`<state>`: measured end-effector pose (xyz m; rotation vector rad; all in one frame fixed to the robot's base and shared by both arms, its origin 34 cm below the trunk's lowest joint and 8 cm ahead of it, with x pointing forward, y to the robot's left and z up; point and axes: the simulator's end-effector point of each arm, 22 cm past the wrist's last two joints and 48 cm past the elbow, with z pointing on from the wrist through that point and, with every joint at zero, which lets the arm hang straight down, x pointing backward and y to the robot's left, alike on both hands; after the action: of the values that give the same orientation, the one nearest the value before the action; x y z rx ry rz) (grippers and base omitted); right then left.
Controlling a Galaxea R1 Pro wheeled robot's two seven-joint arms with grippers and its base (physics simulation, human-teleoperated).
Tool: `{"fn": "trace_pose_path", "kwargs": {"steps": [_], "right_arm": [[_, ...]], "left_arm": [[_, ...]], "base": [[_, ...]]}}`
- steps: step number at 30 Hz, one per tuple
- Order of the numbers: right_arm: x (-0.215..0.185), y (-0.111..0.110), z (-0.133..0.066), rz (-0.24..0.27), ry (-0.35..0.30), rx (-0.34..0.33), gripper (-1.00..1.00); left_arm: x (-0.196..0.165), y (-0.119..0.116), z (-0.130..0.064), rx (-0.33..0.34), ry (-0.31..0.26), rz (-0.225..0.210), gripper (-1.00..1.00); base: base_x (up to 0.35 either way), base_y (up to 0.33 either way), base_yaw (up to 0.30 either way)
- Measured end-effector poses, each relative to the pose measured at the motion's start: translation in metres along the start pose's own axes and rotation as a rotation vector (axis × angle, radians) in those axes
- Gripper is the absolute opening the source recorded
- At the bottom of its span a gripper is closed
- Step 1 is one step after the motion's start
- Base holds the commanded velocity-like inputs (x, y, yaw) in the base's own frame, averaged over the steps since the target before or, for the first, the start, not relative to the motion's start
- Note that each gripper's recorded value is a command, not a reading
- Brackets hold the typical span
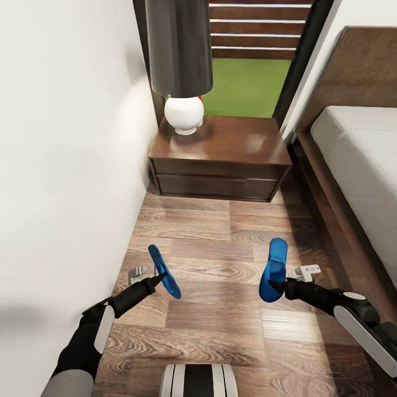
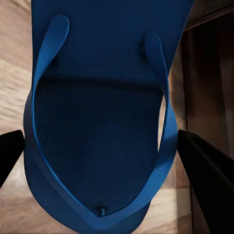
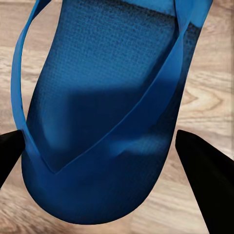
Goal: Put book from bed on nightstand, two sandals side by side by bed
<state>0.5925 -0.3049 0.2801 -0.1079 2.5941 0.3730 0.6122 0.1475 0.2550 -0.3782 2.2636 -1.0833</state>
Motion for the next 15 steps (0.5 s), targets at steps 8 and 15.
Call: {"fn": "trace_pose_path", "kwargs": {"steps": [8,15], "right_arm": [[0.0007,-0.0017,0.0002,-0.003,0.002,0.006,-1.00],[0.0009,-0.0030,0.0003,-0.003,0.002,0.011,-1.00]], "left_arm": [[-0.0001,0.0000,-0.0001,0.000,-0.001,-0.001,-1.00],[-0.0002,-0.0002,0.0000,0.001,-0.001,-0.001,-1.00]], "base": [[0.000,0.000,-0.001],[0.000,0.000,0.000]]}}
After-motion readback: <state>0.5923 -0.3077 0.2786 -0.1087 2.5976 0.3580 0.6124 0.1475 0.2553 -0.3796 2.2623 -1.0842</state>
